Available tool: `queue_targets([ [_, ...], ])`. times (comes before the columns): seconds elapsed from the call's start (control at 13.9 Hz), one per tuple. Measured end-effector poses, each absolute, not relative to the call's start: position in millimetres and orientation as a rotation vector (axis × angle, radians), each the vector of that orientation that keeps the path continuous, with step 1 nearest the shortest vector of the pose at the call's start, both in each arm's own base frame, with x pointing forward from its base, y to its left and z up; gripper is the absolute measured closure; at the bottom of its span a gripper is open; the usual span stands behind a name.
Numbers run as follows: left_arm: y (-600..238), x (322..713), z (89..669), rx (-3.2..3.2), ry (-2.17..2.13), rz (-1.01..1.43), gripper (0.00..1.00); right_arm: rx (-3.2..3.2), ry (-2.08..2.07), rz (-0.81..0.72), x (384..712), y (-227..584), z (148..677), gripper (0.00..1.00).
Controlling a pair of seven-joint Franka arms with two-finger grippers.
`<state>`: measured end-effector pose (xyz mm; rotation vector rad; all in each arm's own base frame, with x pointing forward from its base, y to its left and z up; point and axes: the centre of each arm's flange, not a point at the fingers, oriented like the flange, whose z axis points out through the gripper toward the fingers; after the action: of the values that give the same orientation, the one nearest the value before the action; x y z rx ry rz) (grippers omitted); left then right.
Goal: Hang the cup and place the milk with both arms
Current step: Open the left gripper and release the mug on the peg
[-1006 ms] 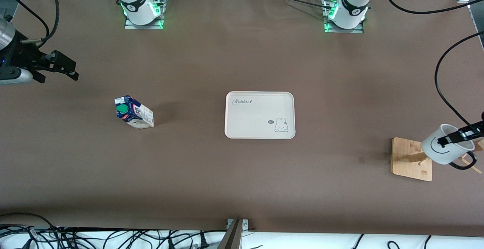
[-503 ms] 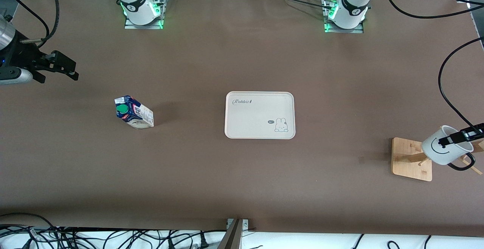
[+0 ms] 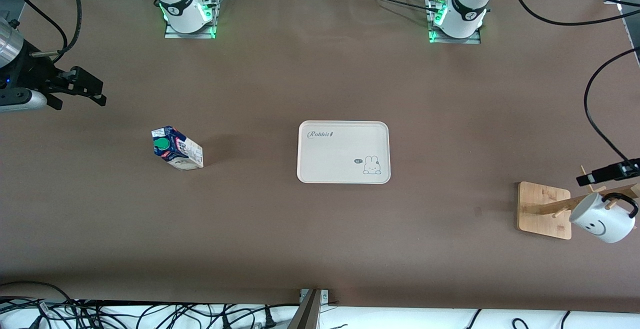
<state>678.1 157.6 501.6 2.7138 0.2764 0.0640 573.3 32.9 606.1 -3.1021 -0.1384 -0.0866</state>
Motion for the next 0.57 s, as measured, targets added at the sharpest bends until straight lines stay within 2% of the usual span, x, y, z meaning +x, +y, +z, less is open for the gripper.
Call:
queue_targets([
  [0.14,143.5,666.8,530.4,2.772,0.209,0.050,0.09,-3.102,-0.139,-0.087,573.3,33.1,606.2,0.00],
  [0.22,129.9,660.6,545.7,2.808,0.161,0.036,0.01,-3.102,-0.139,-0.087,573.3,33.3,606.2,0.00],
  [0.57,63.0,618.4,618.3,2.974,0.002,-0.058,0.00,-3.102,-0.137,-0.088,573.4,32.8,606.5,0.00],
])
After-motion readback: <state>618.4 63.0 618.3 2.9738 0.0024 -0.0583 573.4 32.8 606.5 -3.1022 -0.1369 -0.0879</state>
